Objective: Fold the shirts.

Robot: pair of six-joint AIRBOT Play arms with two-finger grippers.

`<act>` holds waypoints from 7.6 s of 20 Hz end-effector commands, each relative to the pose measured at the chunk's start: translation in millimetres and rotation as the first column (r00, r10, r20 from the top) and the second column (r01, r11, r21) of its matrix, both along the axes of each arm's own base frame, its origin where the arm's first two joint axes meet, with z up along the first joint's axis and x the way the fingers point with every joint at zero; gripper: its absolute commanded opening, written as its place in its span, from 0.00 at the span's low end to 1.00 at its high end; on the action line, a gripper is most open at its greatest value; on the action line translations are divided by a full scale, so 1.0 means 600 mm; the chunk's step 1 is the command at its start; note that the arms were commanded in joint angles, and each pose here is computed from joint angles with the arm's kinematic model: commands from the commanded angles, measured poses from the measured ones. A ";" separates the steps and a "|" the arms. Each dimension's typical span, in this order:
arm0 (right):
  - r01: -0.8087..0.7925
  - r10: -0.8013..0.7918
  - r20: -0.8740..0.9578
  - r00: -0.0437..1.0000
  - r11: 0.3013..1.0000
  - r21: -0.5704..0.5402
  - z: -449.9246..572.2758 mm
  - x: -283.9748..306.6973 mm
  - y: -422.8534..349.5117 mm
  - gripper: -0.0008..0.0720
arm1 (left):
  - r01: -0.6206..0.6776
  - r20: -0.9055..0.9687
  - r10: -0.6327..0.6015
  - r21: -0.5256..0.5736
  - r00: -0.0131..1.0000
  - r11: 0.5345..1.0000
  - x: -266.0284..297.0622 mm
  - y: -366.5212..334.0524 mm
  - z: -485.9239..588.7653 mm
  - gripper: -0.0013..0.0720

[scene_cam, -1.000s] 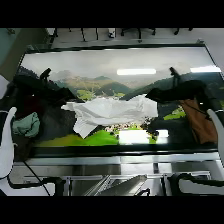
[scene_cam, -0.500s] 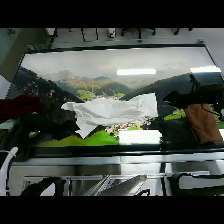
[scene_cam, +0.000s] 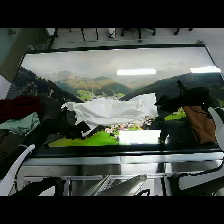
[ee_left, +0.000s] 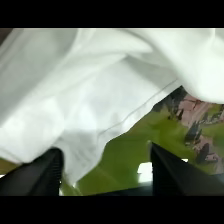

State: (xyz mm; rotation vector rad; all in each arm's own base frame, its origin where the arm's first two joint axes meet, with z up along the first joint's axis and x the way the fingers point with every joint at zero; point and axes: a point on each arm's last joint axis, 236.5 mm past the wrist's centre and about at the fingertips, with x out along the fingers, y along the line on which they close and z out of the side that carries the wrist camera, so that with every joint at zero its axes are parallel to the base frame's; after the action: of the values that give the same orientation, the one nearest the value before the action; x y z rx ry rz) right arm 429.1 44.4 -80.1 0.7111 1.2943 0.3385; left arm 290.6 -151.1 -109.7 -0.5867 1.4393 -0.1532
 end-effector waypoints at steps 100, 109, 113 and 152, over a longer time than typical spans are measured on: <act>-0.008 0.006 0.033 0.999 0.996 0.085 0.193 0.048 -0.139 0.42 | 0.043 -0.001 -0.043 0.201 0.999 0.979 0.307 0.322 0.151 0.98; 0.139 -0.128 -0.179 0.975 0.989 0.053 0.068 -0.185 -0.152 0.42 | 0.106 -0.233 -0.108 -0.022 0.966 0.994 0.083 0.264 0.001 0.98; 0.122 -0.099 -0.258 0.961 0.990 0.076 0.019 -0.234 -0.120 0.43 | 0.124 -0.280 -0.143 -0.085 0.949 0.989 0.038 0.231 -0.027 0.98; 0.465 0.309 0.920 -0.240 0.869 -0.171 1.148 -0.433 0.074 0.04 | -0.285 0.933 -0.197 0.109 -0.302 0.952 -0.260 0.122 1.202 0.04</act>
State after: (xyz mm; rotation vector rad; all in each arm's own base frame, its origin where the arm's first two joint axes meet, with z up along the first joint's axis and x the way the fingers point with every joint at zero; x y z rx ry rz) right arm 220.0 81.4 572.2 -0.0775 -0.2904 0.3623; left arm 188.3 -89.8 585.6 -0.0259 -0.2721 -0.3683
